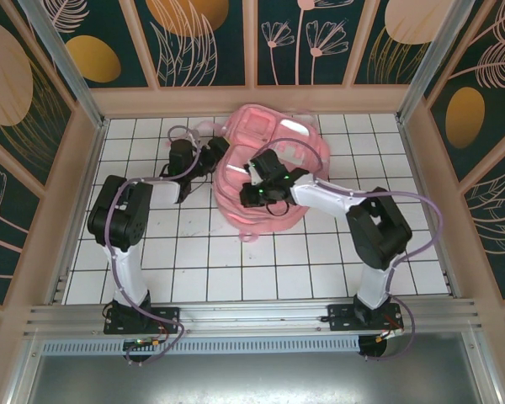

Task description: Pack the student bag

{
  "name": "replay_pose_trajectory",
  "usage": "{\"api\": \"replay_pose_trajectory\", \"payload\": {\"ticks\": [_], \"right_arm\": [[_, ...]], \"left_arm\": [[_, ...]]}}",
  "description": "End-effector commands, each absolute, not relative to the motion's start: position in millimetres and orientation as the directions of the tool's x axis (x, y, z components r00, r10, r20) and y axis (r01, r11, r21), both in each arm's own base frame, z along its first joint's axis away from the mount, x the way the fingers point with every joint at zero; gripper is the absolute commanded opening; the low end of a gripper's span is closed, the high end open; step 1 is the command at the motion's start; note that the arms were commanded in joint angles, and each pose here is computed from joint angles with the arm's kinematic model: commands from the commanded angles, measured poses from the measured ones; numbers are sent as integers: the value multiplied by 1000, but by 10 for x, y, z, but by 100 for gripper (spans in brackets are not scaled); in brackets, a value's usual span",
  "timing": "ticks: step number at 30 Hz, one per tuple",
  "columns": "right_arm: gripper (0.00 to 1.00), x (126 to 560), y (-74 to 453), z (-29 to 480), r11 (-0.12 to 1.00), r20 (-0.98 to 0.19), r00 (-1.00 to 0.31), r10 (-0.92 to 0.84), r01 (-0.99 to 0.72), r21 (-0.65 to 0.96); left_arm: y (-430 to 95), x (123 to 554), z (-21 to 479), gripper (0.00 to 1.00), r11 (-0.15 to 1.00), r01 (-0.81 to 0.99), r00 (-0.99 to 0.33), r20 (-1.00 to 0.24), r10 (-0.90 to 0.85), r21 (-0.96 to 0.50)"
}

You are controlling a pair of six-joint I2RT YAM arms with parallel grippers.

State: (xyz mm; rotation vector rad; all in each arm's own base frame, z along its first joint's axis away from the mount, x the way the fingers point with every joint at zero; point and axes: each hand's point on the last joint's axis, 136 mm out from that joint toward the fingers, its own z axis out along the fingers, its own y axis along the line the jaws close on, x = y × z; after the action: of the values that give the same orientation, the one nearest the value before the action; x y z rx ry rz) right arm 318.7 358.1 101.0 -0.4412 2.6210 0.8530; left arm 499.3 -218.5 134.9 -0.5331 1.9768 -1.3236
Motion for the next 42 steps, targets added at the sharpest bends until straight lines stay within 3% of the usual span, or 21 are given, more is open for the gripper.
{"api": "replay_pose_trajectory", "payload": {"ticks": [1, 3, 12, 16, 25, 27, 28, 29, 32, 36, 42], "right_arm": [[0, 3305, 4040, 1362, 652, -497, -847, -187, -485, 582], [0, 3457, 4098, 1430, 660, -531, -830, -170, -496, 564], [0, 3776, 4041, 1649, 695, -587, -807, -65, -459, 553], [0, 3782, 3981, 1775, 634, -569, -822, 4, -438, 638], [0, 3447, 3967, 1720, 569, -480, -876, -33, -412, 712], [0, 3378, 3948, 1684, 566, -465, -884, -40, -404, 719], [0, 3344, 3936, 1662, 568, -457, -888, -45, -399, 720], [0, 3306, 3916, 1619, 574, -446, -894, -53, -392, 718], [0, 3159, 3810, 1420, 619, -398, -913, -91, -365, 695], [0, 2874, 3422, 957, 761, -266, -956, -124, -264, 593], [0, 2495, 2452, 366, 962, -144, -984, -102, -134, 236]], "left_arm": [[-2058, 4919, 1571, 74, 457, 91, -665, -395, -634, -885], [-1917, 4806, 1586, 81, 505, 63, -654, -418, -630, -861], [-1577, 4102, 1738, 85, 567, -12, -622, -437, -649, -824], [-1549, 3882, 1616, 83, 490, -54, -618, -357, -701, -870], [-1894, 3969, 1101, 81, 464, -122, -643, -286, -710, -877], [-1954, 4069, 1018, 73, 453, -121, -643, -278, -714, -883], [-1958, 4119, 1026, 64, 442, -118, -632, -276, -724, -889], [-1953, 4164, 915, 45, 442, -134, -626, -270, -732, -887], [-1942, 4274, 939, 3, 431, -124, -598, -279, -751, -894], [-1841, 4359, 1035, 0, 435, -124, -548, -304, -779, -892], [-1673, 4423, 1147, 0, 418, -128, -498, -306, -811, -899]]}}
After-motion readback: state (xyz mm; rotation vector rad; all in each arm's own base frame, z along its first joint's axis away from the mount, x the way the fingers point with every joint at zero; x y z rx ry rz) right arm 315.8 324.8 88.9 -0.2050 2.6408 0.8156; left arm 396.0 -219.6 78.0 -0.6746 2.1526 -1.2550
